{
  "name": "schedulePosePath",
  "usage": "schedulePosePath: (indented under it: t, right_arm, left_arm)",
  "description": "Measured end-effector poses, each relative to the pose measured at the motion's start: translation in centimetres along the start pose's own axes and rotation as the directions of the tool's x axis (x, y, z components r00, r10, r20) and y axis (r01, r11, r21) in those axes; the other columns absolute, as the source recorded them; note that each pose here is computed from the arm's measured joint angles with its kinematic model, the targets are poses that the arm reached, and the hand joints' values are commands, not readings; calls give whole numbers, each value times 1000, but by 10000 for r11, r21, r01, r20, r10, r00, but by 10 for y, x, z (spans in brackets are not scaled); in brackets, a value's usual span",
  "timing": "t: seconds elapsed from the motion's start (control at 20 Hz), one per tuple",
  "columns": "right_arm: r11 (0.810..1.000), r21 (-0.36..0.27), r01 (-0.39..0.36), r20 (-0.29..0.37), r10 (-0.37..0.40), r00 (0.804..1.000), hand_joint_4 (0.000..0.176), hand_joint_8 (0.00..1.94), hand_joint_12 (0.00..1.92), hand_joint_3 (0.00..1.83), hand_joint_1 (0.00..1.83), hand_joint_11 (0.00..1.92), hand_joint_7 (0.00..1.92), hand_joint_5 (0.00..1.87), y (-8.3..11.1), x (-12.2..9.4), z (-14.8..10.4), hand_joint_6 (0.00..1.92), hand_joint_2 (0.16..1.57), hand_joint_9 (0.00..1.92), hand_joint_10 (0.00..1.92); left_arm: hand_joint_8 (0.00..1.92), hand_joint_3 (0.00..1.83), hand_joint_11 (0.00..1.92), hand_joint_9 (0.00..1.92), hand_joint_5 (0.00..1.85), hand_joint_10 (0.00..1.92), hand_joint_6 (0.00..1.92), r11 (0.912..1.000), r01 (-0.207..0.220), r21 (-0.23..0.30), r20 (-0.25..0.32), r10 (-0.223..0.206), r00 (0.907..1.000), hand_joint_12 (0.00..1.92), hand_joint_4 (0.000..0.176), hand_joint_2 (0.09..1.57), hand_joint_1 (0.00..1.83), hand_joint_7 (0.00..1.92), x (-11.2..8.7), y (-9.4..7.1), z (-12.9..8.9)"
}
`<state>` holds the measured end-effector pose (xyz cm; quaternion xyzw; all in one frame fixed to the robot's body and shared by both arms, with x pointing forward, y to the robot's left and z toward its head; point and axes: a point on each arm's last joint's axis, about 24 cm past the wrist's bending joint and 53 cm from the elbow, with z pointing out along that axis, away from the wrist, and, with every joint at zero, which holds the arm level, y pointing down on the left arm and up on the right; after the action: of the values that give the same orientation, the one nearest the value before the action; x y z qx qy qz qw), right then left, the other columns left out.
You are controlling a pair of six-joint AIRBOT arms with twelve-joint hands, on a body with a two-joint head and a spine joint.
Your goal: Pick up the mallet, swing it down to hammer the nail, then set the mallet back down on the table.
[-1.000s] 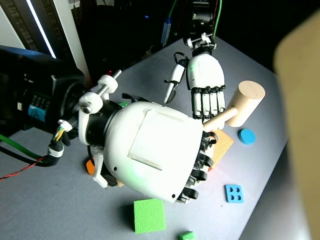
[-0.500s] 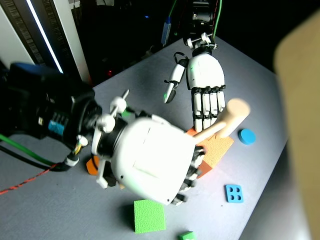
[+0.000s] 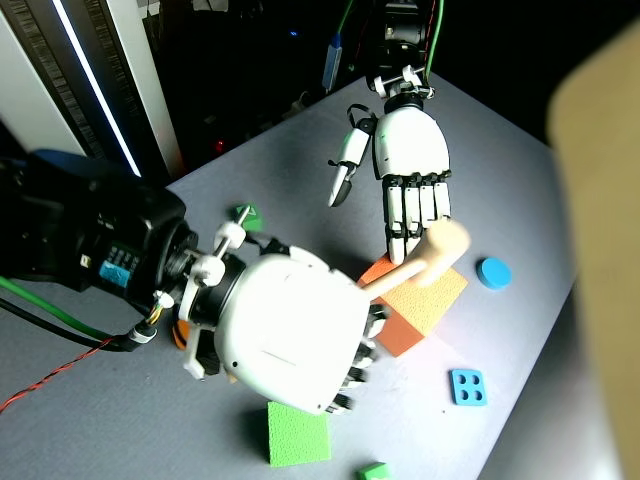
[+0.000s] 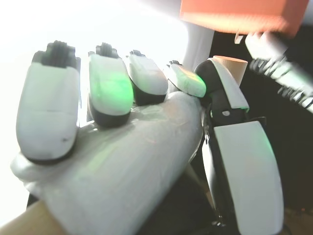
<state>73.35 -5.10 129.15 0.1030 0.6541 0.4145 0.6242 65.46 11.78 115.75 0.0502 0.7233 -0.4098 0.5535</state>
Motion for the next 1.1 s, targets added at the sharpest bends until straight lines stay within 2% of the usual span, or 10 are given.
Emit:
schedulePosePath:
  t: [0.2,0.45,0.8,1.1]
  right_arm:
    - [10000,-6,-31,-195,31,9998,176,1941,1921,2,487,1740,1523,1335,0,5,0,1921,1442,1640,1921]
    - [10000,5,97,-481,-96,9988,176,1941,1921,0,567,1751,1501,1303,-3,16,-1,1921,1415,1630,1921]
    - [9997,123,204,-817,-193,9965,176,1941,1921,2,475,1731,1512,1317,-11,33,-2,1921,1434,1628,1921]
    - [9976,557,407,-990,-350,9945,176,1941,1921,4,439,1736,1495,1304,-36,44,-2,1921,1452,1624,1921]
  left_arm:
    - [2,0,0,139,133,2,1,10000,1,-2,6,-1,10000,352,0,1235,0,139,0,0,0]
    - [2,3,0,140,134,1,4,10000,-3,-4,3,3,10000,350,0,1242,0,140,0,0,0]
    - [1,0,0,135,128,0,0,10000,-9,-3,2,9,10000,339,0,1239,0,136,0,0,0]
    - [0,0,0,128,120,0,0,10000,-16,-4,7,16,10000,304,0,1245,0,132,-1,0,0]
